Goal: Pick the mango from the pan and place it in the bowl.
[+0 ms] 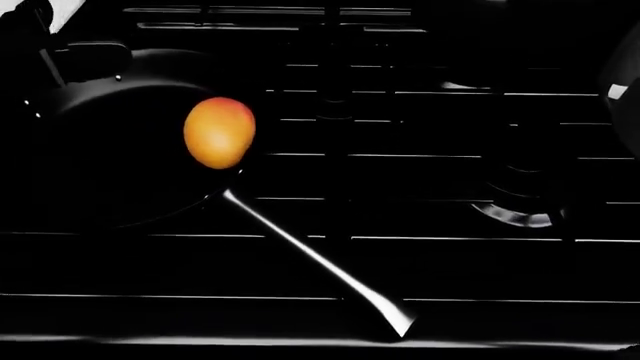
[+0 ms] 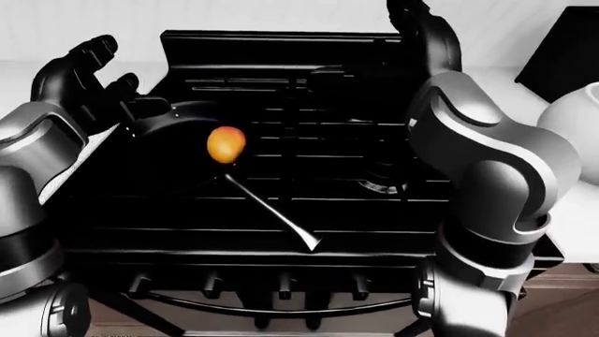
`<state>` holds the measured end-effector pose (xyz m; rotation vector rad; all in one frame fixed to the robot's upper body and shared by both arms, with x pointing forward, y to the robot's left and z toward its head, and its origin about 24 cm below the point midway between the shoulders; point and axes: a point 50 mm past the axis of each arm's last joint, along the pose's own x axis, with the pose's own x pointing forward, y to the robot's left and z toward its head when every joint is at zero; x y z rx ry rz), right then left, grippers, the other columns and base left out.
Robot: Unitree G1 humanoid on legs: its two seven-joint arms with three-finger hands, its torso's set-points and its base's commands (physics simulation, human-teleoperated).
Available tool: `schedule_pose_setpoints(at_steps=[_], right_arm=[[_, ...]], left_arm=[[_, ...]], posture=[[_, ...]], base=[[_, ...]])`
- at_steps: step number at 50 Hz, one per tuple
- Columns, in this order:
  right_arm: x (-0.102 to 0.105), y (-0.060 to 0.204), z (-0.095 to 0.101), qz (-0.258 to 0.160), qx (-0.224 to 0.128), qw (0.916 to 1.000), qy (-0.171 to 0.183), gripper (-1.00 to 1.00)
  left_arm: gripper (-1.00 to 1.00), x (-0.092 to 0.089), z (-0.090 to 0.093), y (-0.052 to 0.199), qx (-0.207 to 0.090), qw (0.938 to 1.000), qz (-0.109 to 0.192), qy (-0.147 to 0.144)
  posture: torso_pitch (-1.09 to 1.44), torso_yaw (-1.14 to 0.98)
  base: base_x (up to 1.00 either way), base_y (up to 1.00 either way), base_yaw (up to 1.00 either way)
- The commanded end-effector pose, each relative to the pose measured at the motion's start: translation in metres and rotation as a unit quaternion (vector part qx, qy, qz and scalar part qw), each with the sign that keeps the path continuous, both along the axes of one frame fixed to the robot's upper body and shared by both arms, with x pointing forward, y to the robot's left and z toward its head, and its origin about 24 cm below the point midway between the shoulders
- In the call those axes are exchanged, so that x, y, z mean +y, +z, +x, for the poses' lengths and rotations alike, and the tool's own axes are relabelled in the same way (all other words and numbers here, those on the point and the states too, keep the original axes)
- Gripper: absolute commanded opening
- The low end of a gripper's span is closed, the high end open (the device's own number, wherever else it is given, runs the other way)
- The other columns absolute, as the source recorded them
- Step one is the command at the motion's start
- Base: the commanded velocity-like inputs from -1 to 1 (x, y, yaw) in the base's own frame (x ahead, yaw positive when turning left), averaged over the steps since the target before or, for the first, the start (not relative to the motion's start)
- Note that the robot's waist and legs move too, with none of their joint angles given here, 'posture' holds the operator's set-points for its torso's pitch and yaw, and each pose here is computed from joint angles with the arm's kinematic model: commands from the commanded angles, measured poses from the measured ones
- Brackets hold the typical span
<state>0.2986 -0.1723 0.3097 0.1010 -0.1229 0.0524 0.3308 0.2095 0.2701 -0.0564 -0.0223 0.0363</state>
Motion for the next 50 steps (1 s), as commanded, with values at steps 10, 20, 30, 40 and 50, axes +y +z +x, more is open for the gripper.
schedule_pose_setpoints(at_steps=[10,20,30,40,50], right_arm=[[-0.003,0.016,-0.006,0.006,-0.04,0.9992,-0.005,1.0],[-0.004,0.018,-0.007,0.006,-0.041,0.9991,-0.007,1.0],[-0.004,0.017,-0.005,0.006,-0.041,0.9991,-0.007,1.0],[-0.004,0.017,-0.005,0.006,-0.041,0.9991,-0.007,1.0],[-0.004,0.018,-0.005,0.007,-0.042,0.9991,-0.008,1.0]], left_arm=[[1.0,-0.007,-0.002,0.022,-0.045,0.9976,0.038,-0.037],[1.0,-0.02,0.001,0.026,-0.045,0.9949,0.051,-0.075],[1.0,-0.033,0.009,0.022,-0.031,0.9905,0.067,-0.116],[1.0,-0.04,0.016,0.017,-0.013,0.9868,0.077,-0.142],[1.0,-0.046,0.016,0.008,0.003,0.9824,0.089,-0.164]], posture=[[0.0,0.0],[0.0,0.0],[0.0,0.0],[0.0,0.0],[0.0,0.0]], base=[[0.0,0.0,0.0],[0.0,0.0,0.0],[0.0,0.0,0.0],[0.0,0.0,0.0],[0.0,0.0,0.0]])
